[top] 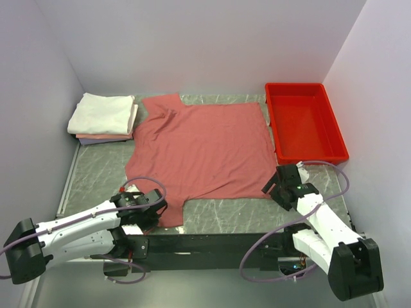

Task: Fold and stack the t-shirts
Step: Flatten the tshirt out

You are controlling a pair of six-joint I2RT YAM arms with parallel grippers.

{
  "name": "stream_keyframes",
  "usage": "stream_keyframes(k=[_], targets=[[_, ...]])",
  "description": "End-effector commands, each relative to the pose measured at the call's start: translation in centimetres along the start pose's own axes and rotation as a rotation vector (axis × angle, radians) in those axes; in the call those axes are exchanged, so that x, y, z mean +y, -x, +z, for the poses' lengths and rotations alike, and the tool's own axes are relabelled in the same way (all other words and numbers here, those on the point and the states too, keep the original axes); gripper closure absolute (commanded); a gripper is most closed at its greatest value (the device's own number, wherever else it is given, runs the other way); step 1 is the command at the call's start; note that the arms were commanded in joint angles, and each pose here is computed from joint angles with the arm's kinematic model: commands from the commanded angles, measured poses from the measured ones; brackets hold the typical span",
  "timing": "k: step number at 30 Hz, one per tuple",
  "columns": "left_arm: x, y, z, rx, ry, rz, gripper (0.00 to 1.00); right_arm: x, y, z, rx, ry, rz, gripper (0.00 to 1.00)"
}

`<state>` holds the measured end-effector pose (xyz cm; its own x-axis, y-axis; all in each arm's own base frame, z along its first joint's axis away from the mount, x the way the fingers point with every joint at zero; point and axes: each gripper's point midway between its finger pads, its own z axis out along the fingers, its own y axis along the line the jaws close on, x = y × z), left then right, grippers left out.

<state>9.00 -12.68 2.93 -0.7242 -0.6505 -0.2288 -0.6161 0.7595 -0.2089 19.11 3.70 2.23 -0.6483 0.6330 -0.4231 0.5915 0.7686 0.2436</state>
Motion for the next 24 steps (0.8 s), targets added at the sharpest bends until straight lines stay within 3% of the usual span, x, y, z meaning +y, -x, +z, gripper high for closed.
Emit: stream_keyframes(k=[1,4,8,10,11,14,16,24], targets=[[-0.2,0.7,-0.3,-0.033,-0.014,-0.033,0.99,0.4,0.1,0.7,-0.005,0.014,0.041,0.19],[-0.4,1.0,-0.6,-0.047,-0.027,-0.037,0.99,0.6,-0.4,1.3,0.012,0.023,0.043,0.27],[0.1,0.8,-0.2,-0.035,-0.019,-0.042,0.99,0.5,-1.0,1.8,0.042,0.008,0.032,0.45],[0.1,0.6,-0.1,-0.029,-0.025,-0.048,0.99,0.6,-1.0,1.7,0.044,0.012,0.034,0.46],[0.2,0.6,-0.2,-0.024,-0.024,-0.048,0.99,0.6,-0.9,1.6,0.040,0.018,0.035,0.61],[0.1,0.4,-0.7,-0.012,-0.021,-0.046,0.99,0.3,-0.6,1.2,0.021,0.005,0.048,0.86],[-0.2,0.4,-1.2,-0.005,-0.013,-0.038,0.99,0.1,-0.5,0.8,0.016,-0.001,0.046,0.95],[0.4,-0.6,-3.1,0.062,0.079,0.009,0.99,-0.4,-0.6,-0.7,0.033,-0.012,0.018,0.98]])
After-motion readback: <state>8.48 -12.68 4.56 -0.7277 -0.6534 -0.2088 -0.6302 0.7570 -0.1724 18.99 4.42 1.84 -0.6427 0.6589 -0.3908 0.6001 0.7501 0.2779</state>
